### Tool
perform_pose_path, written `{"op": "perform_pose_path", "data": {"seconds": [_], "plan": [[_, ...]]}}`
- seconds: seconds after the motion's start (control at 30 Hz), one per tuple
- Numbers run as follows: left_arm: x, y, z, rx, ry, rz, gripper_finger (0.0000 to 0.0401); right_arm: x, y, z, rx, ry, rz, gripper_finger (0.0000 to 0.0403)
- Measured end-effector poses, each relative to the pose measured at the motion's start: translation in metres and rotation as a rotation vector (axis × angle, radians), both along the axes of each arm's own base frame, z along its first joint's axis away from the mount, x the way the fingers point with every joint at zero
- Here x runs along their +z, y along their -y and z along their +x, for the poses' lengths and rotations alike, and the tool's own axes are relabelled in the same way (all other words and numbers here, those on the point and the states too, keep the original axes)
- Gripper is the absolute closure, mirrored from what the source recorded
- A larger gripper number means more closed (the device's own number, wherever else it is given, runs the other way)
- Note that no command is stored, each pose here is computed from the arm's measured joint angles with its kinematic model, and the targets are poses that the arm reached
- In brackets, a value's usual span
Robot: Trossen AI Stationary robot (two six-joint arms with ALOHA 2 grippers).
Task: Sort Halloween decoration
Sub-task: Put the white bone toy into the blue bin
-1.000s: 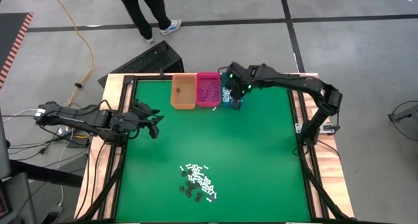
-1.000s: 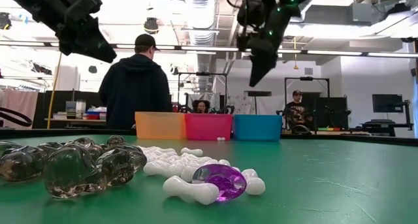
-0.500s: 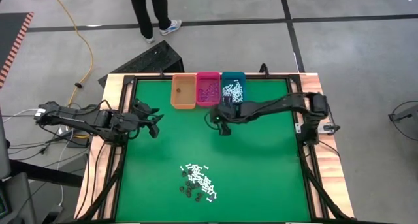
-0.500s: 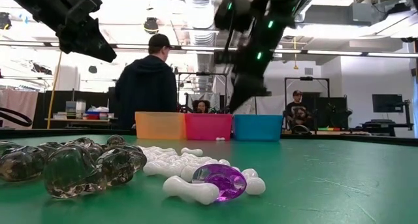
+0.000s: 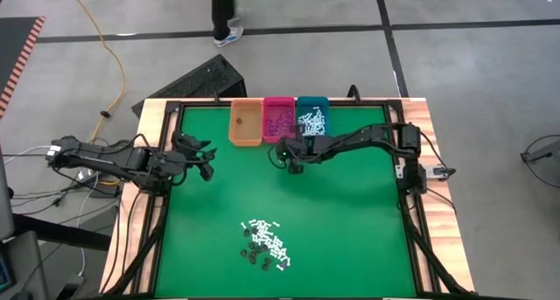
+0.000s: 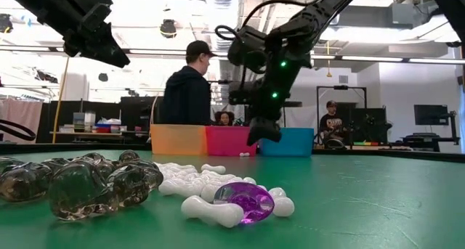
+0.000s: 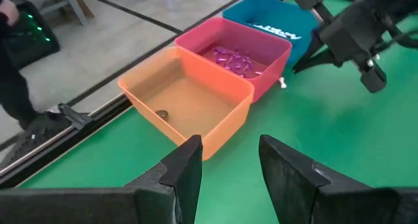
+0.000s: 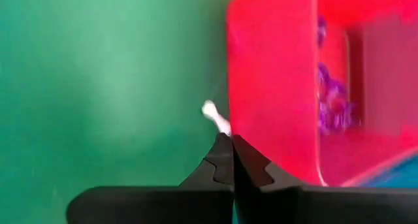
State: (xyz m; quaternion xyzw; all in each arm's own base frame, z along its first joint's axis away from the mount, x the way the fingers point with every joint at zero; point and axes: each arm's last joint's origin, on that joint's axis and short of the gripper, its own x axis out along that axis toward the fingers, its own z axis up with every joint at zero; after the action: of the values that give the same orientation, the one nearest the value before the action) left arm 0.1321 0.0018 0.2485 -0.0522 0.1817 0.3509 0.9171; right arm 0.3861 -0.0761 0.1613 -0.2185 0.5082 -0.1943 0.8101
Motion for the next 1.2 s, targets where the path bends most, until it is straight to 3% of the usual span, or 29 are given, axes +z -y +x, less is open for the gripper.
{"op": "perform_pose_path", "data": {"seconds": [0.23, 0.43, 0.97, 1.2], "plan": [[0.0, 0.0, 0.0, 0.011, -0.009, 0.022, 0.0257, -0.01, 0.0, 0.004, 0.044, -0.036, -0.015, 0.0387], [0.0, -0.001, -0.001, 0.029, -0.014, 0.042, 0.0257, -0.005, 0.01, 0.008, 0.041, 0.014, -0.066, 0.0387], [0.001, -0.001, -0.001, 0.035, -0.014, 0.047, 0.0257, -0.005, 0.023, 0.006, 0.041, 0.043, 0.005, 0.0387], [0.001, -0.001, -0.001, 0.035, -0.015, 0.047, 0.0257, -0.026, 0.024, 0.015, 0.066, -0.014, -0.003, 0.0387]]}}
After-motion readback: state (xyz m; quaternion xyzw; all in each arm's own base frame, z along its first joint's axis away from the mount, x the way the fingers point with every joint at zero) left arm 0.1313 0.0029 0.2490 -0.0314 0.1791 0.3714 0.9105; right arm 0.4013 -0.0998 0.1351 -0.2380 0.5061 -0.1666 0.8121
